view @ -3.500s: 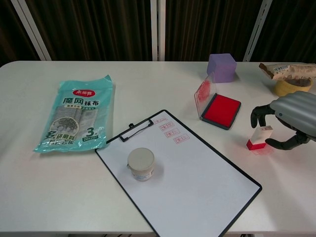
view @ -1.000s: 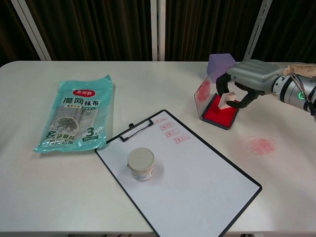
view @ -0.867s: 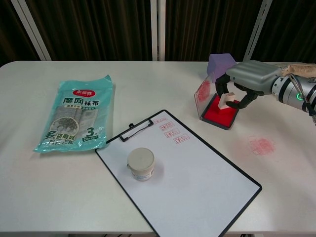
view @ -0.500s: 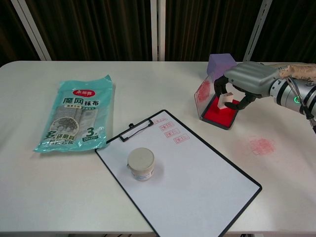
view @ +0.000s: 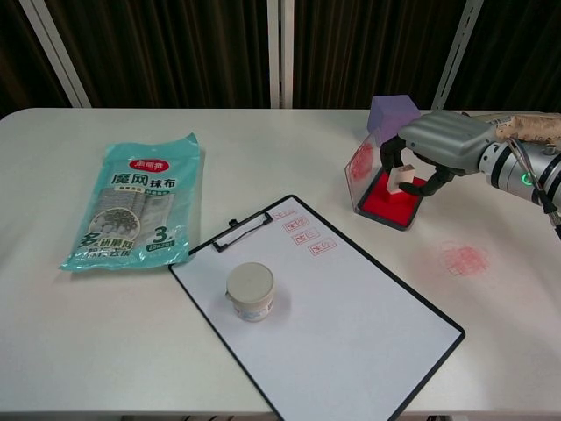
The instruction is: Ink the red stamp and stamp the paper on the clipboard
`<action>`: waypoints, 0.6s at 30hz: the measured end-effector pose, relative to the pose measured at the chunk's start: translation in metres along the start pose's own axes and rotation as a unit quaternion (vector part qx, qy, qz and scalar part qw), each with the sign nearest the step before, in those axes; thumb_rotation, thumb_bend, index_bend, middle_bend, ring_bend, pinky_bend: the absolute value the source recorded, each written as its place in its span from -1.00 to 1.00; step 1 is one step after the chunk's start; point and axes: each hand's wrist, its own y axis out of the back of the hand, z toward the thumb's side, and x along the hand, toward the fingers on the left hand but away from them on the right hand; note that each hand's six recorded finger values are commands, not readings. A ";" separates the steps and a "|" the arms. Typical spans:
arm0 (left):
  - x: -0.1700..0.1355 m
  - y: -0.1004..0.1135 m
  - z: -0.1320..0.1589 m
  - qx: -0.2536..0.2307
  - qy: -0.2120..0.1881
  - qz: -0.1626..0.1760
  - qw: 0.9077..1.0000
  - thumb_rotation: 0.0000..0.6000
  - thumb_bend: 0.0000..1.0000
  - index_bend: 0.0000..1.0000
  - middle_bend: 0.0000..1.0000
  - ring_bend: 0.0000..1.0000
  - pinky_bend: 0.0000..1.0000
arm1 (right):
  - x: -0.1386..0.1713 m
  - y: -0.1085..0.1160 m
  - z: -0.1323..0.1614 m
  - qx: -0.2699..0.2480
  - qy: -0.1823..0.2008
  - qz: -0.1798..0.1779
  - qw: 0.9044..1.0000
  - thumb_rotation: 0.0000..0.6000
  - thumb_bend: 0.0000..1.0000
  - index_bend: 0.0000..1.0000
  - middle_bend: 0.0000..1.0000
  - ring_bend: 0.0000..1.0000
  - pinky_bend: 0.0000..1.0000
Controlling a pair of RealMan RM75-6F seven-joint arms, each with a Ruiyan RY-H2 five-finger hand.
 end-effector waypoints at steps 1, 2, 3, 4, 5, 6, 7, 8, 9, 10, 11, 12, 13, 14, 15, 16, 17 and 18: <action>0.000 0.000 0.000 0.000 0.000 0.000 1.000 1.00 -1.00 -0.66 -0.67 -0.73 -0.52 | 0.000 0.002 0.000 -0.002 0.001 -0.004 1.000 1.00 -0.11 1.00 0.77 0.74 1.00; 0.000 0.000 0.000 0.000 0.000 0.001 1.000 1.00 -1.00 -0.66 -0.67 -0.73 -0.52 | 0.000 0.006 0.001 -0.006 0.002 -0.011 1.000 1.00 -0.11 1.00 0.77 0.74 1.00; 0.000 0.001 0.000 0.000 0.000 0.001 1.000 1.00 -1.00 -0.66 -0.67 -0.73 -0.52 | 0.000 0.009 0.001 -0.010 0.003 -0.018 1.000 1.00 -0.11 1.00 0.77 0.74 1.00; 0.000 0.001 0.001 0.000 -0.001 0.001 1.000 1.00 -1.00 -0.66 -0.67 -0.73 -0.52 | 0.001 0.013 0.001 -0.014 0.005 -0.026 1.000 1.00 -0.11 1.00 0.77 0.74 1.00; 0.000 0.001 0.001 0.000 -0.001 0.002 1.000 1.00 -1.00 -0.66 -0.67 -0.73 -0.52 | 0.001 0.020 0.002 -0.020 0.007 -0.037 0.999 1.00 -0.11 1.00 0.77 0.74 1.00; 0.000 0.001 0.001 0.000 -0.001 0.002 1.000 1.00 -1.00 -0.66 -0.67 -0.73 -0.52 | 0.002 0.024 0.002 -0.024 0.010 -0.044 0.999 1.00 -0.11 1.00 0.77 0.74 1.00; 0.000 0.001 0.002 -0.001 -0.002 0.002 1.000 1.00 -1.00 -0.66 -0.67 -0.73 -0.52 | 0.003 0.029 0.002 -0.028 0.012 -0.052 0.998 1.00 -0.11 1.00 0.77 0.74 1.00; -0.001 0.000 0.002 -0.001 -0.002 0.002 1.000 1.00 -1.00 -0.66 -0.67 -0.73 -0.52 | 0.005 0.036 0.002 -0.033 0.015 -0.061 0.997 1.00 -0.12 1.00 0.78 0.74 1.00; -0.001 0.000 0.002 -0.002 -0.002 0.002 1.000 1.00 -1.00 -0.66 -0.67 -0.73 -0.52 | 0.006 0.041 0.003 -0.037 0.018 -0.068 0.997 1.00 -0.12 1.00 0.78 0.74 1.00; -0.001 -0.001 0.003 -0.003 -0.003 0.001 1.000 1.00 -1.00 -0.66 -0.67 -0.73 -0.52 | 0.008 0.045 0.003 -0.040 0.020 -0.073 0.996 1.00 -0.12 1.00 0.78 0.74 1.00; -0.001 -0.001 0.003 -0.003 -0.003 0.001 1.000 1.00 -1.00 -0.66 -0.67 -0.73 -0.52 | 0.011 0.051 0.004 -0.046 0.024 -0.079 0.996 1.00 -0.12 1.00 0.78 0.74 1.00; -0.002 -0.001 0.003 -0.003 -0.003 0.001 1.000 1.00 -1.00 -0.66 -0.67 -0.73 -0.52 | 0.013 0.054 0.004 -0.050 0.026 -0.082 0.995 1.00 -0.12 1.00 0.78 0.74 1.00; -0.002 -0.002 0.003 -0.004 -0.003 0.001 1.000 1.00 -1.00 -0.66 -0.67 -0.73 -0.52 | 0.016 0.058 0.005 -0.054 0.029 -0.084 0.995 1.00 -0.12 1.00 0.78 0.74 1.00; -0.003 -0.002 0.003 -0.004 -0.003 0.001 1.000 1.00 -1.00 -0.66 -0.67 -0.73 -0.52 | 0.019 0.062 0.007 -0.058 0.032 -0.086 0.994 1.00 -0.12 1.00 0.78 0.74 1.00; -0.003 -0.002 0.003 -0.005 -0.003 0.001 1.000 1.00 -1.00 -0.66 -0.67 -0.73 -0.52 | 0.022 0.065 0.009 -0.062 0.035 -0.087 0.994 1.00 -0.12 1.00 0.78 0.74 1.00; -0.004 -0.002 0.003 -0.005 -0.003 0.002 1.000 1.00 -1.00 -0.66 -0.67 -0.73 -0.52 | 0.026 0.067 0.011 -0.065 0.038 -0.087 0.993 1.00 -0.12 1.00 0.78 0.74 1.00; -0.004 -0.002 0.003 -0.005 -0.003 0.002 1.000 1.00 -1.00 -0.66 -0.67 -0.73 -0.52 | 0.030 0.068 0.014 -0.070 0.042 -0.086 0.993 1.00 -0.12 1.00 0.79 0.74 1.00; -0.005 -0.002 0.003 -0.005 -0.003 0.002 1.000 1.00 -1.00 -0.66 -0.67 -0.73 -0.52 | 0.034 0.069 0.017 -0.073 0.045 -0.084 0.993 1.00 -0.12 1.00 0.79 0.74 1.00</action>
